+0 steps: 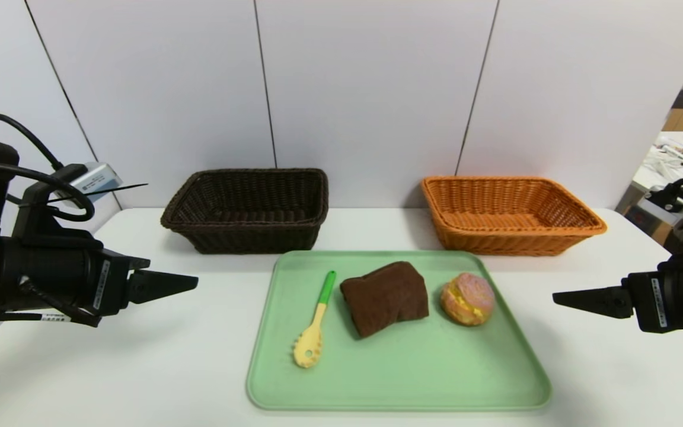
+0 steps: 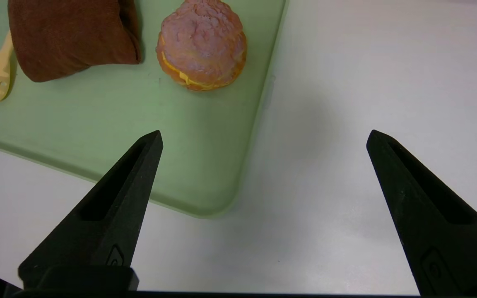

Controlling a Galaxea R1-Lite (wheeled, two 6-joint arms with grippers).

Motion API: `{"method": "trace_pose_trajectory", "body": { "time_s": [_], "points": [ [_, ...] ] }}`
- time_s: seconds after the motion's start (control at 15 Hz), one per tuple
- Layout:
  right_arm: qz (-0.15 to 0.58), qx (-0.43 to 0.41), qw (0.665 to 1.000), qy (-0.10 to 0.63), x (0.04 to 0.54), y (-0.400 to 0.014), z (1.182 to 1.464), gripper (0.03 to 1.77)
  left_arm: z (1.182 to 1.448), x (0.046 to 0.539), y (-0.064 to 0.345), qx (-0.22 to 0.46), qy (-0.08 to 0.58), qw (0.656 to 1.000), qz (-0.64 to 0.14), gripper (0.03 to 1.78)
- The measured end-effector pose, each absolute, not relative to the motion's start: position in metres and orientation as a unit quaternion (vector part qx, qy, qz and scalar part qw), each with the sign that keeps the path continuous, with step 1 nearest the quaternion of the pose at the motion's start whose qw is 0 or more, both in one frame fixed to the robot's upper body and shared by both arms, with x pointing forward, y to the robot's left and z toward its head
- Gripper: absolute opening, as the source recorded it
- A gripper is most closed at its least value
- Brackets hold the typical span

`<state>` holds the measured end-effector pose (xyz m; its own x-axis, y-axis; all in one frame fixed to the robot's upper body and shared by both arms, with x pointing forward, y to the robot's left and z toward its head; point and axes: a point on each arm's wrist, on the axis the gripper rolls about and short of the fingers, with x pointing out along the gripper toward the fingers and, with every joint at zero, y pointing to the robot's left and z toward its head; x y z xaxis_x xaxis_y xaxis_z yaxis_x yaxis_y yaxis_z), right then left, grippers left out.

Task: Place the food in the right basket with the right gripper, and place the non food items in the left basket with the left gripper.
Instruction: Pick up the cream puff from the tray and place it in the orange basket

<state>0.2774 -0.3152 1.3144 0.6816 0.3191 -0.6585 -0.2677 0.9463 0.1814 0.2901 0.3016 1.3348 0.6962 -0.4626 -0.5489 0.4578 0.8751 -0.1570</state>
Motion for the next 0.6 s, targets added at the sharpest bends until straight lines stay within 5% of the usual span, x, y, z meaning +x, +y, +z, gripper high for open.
{"method": "trace_pose_trajectory", "body": {
  "time_s": [0.6],
  "points": [
    [0.271, 0.008, 0.894, 0.356, 0.298, -0.271, 1.307, 1.7, 1.329, 0.288, 0.297, -0.001, 0.311, 0.914, -0.261, 1.69]
  ]
}}
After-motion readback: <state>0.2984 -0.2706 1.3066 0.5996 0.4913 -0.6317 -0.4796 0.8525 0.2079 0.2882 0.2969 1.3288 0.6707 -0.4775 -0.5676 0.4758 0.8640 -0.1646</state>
